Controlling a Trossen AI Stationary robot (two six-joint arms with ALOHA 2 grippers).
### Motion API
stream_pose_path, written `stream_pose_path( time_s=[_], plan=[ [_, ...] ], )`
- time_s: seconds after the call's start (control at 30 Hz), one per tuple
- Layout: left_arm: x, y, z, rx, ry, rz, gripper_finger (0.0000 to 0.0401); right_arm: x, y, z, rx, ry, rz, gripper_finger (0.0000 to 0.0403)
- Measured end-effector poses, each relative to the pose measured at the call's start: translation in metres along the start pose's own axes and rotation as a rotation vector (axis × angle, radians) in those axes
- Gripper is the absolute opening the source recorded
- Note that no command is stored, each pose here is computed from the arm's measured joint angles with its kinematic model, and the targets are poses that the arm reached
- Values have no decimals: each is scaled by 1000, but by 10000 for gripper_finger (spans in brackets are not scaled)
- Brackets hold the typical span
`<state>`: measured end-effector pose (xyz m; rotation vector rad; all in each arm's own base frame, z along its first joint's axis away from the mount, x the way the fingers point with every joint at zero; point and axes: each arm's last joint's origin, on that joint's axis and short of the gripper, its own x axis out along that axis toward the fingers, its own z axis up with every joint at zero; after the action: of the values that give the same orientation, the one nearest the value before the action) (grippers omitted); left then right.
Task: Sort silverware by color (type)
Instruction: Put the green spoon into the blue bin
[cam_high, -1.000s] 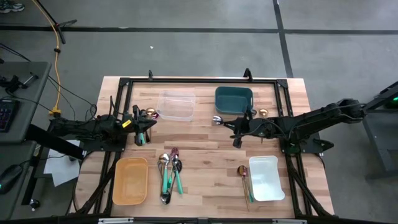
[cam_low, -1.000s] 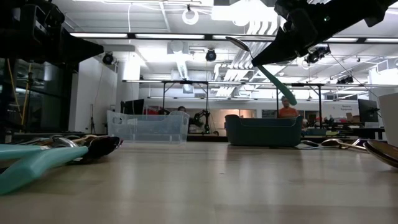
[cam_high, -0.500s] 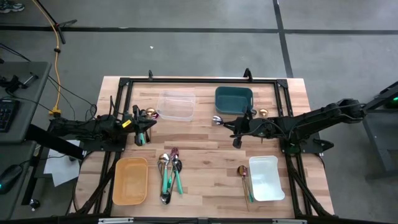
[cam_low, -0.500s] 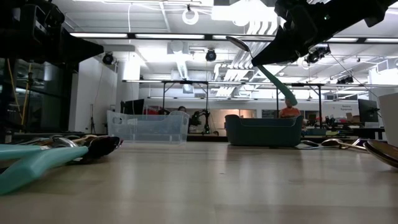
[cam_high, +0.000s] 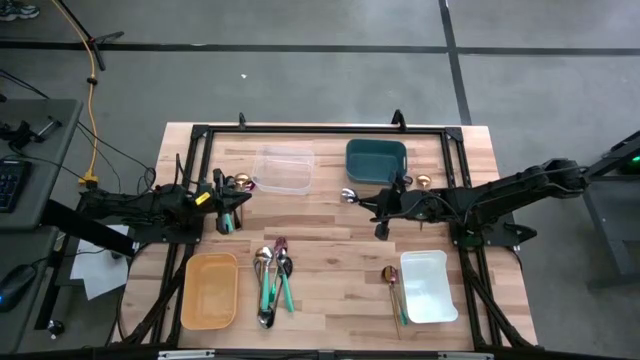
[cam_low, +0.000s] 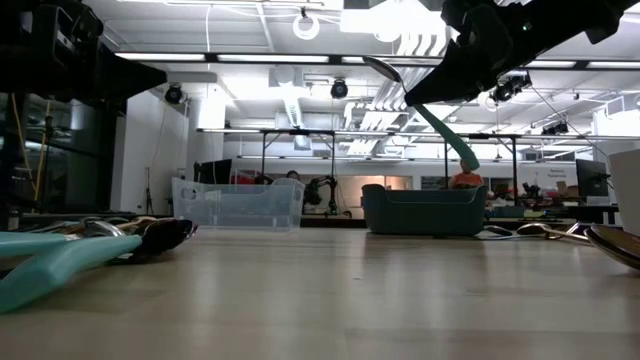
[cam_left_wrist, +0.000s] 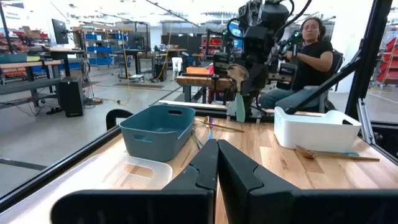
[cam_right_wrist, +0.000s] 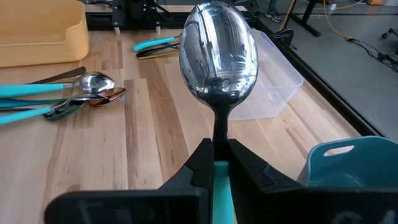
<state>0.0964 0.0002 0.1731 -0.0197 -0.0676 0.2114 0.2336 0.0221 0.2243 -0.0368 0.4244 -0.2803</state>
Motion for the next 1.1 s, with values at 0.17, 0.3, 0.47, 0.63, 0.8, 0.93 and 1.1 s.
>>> stream_pose_path(
  time_s=[0.17,0.3,0.47,0.63,0.8,0.93,1.1],
  plan=[
    [0,0,0,0,-1,0,3,0,0,0,7,0,0,17],
    [0,0,1,7,-6,1,3,0,0,0,7,0,0,17],
    [0,0,1,9,-9,1,3,0,0,0,4,-1,0,17],
    [0,0,1,9,-9,1,3,0,0,0,1,-1,0,17],
    [0,0,1,8,-10,1,3,0,0,0,8,-1,0,17],
    [0,0,1,8,-10,1,3,0,0,0,11,-1,1,17],
    [0,0,1,6,-9,1,3,0,0,0,21,-1,1,17]
  ],
)
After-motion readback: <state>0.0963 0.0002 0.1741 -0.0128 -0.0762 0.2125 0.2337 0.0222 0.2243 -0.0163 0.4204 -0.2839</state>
